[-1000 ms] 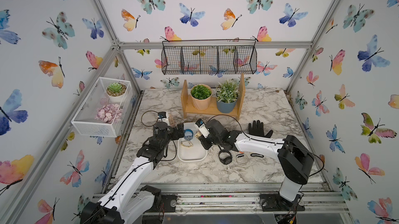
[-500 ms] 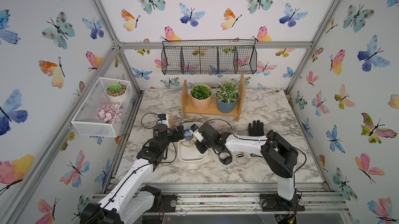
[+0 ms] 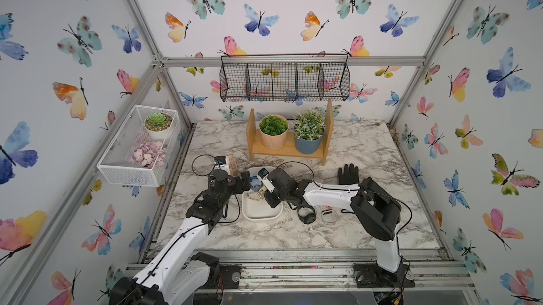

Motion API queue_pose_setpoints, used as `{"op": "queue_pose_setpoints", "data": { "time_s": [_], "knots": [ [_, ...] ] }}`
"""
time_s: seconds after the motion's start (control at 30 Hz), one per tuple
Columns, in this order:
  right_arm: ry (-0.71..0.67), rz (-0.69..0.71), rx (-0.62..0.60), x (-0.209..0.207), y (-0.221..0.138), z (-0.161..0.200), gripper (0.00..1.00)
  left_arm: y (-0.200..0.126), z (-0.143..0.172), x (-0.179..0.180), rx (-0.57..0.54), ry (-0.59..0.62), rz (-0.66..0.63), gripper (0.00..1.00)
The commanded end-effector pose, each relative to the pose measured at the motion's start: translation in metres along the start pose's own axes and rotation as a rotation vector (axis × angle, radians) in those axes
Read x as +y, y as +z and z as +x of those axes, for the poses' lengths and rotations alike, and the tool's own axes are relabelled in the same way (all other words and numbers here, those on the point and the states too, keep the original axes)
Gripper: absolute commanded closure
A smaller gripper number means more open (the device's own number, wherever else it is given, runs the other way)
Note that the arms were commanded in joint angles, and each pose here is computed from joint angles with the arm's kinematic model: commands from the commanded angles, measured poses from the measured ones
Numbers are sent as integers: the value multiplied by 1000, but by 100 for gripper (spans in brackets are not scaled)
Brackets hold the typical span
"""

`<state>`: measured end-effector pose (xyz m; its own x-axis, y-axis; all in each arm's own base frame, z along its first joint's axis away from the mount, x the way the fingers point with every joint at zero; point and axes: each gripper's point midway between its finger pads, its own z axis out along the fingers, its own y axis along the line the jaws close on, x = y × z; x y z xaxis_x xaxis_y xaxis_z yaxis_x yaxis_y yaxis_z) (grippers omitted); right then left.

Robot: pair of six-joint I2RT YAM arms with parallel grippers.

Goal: Put the watch into the storage box
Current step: Place the watch in the storage box.

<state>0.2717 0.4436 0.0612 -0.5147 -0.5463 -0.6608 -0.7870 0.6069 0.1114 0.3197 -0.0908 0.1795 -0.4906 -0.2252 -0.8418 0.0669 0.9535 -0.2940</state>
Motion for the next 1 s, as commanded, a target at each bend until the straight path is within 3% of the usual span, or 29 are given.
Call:
{"op": "queue_pose_setpoints", "data": {
  "time_s": [0.0,0.17,0.47,0.73,0.97],
  "knots": [
    [0,25,8,-1,3,-1,81,-3,-2,-1,-16,-4,17,2],
    [-5,27,2,0,2,-4,73,-3,-2,-2,-15,-4,19,1],
    [-13,25,-22,3,-5,-12,70,-4,-6,-4,-19,-4,25,2],
    [-39,56,-174,1,-53,-52,57,-7,-12,-14,-13,17,65,2],
    [-64,161,-199,-20,-98,-52,50,-10,-10,-41,4,72,147,2]
  ]
}}
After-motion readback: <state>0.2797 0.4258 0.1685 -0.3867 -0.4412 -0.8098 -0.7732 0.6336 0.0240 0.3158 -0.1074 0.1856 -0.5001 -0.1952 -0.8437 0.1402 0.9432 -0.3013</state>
